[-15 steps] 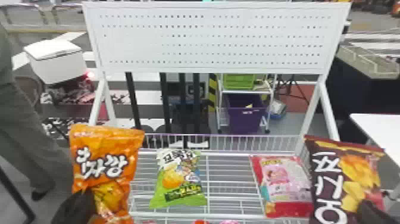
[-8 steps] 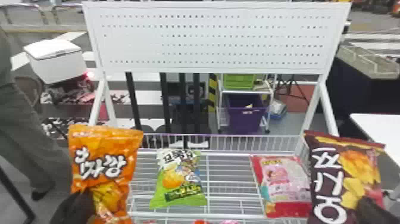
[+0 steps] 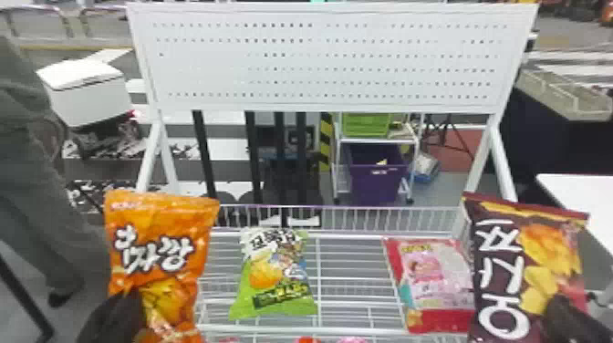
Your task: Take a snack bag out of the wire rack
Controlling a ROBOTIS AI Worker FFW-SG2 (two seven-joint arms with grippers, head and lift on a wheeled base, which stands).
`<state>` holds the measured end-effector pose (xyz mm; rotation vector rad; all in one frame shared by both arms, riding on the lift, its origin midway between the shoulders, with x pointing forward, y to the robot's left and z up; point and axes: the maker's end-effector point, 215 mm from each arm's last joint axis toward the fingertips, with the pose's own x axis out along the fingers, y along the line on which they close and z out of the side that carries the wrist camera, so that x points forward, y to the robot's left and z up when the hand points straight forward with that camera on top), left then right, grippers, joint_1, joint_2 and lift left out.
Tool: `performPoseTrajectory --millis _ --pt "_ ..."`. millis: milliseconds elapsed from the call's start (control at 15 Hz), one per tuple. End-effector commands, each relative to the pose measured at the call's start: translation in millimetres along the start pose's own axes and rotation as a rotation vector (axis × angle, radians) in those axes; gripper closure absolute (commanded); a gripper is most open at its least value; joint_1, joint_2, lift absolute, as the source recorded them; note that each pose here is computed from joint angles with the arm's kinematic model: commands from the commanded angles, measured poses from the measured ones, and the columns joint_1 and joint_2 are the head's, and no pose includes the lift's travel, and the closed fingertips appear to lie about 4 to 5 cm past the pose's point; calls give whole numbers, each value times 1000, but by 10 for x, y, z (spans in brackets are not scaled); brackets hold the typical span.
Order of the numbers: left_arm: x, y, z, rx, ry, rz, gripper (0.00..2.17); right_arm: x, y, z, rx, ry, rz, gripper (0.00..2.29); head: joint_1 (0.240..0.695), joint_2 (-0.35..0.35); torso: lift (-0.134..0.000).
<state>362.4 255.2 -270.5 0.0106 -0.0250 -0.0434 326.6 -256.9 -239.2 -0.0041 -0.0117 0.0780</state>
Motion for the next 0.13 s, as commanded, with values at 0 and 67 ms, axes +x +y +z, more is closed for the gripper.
performPoseTrajectory --millis 0,67 --pt "2 1 2 0 -1 1 1959 -6 14 -6 -6 2 1 2253 499 0 0" --pt "1 3 -6 0 1 1 1959 -7 35 3 -5 1 4 2253 499 0 0"
